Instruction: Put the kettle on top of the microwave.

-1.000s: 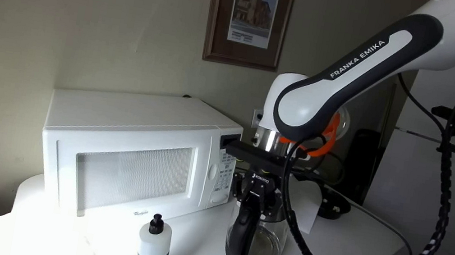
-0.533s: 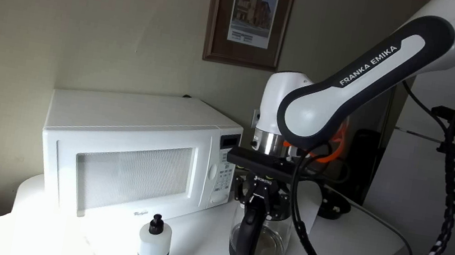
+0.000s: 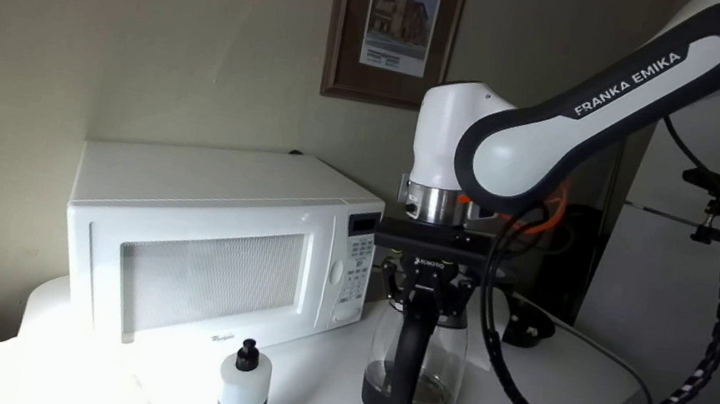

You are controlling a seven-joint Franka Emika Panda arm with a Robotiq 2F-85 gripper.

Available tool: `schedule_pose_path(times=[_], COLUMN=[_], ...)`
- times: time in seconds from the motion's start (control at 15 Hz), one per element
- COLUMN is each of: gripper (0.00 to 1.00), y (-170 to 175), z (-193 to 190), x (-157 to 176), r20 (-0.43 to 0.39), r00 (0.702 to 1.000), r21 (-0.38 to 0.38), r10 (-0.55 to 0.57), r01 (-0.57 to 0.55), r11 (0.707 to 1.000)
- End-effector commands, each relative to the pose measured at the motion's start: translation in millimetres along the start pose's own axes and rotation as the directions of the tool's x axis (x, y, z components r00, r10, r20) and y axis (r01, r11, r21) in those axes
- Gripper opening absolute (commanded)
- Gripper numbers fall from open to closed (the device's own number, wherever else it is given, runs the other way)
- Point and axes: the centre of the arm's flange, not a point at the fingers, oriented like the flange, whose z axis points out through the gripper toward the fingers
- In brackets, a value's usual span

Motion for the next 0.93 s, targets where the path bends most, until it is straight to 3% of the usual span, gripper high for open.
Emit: schedule_pose_path(times=[0.0, 0.47, 0.53, 0.6, 0.87], gripper=[0.14, 0.14, 0.47, 0.65, 0.94], y=[-18, -31, -30, -29, -24], z=[8, 43, 46, 47, 43], x=[-9, -21, -22, -23, -25], r20=[0.0, 0.145, 0.158, 0.16, 0.107], r00=[1.0, 0.988, 0.985, 0.984, 0.991], r21=[0.01, 0.086, 0.084, 0.075, 0.045], r10=[0.011, 0.061, 0.069, 0.075, 0.078], r01=[-0.011, -0.074, -0.083, -0.088, -0.083], r11=[1.0, 0.994, 0.993, 0.993, 0.996])
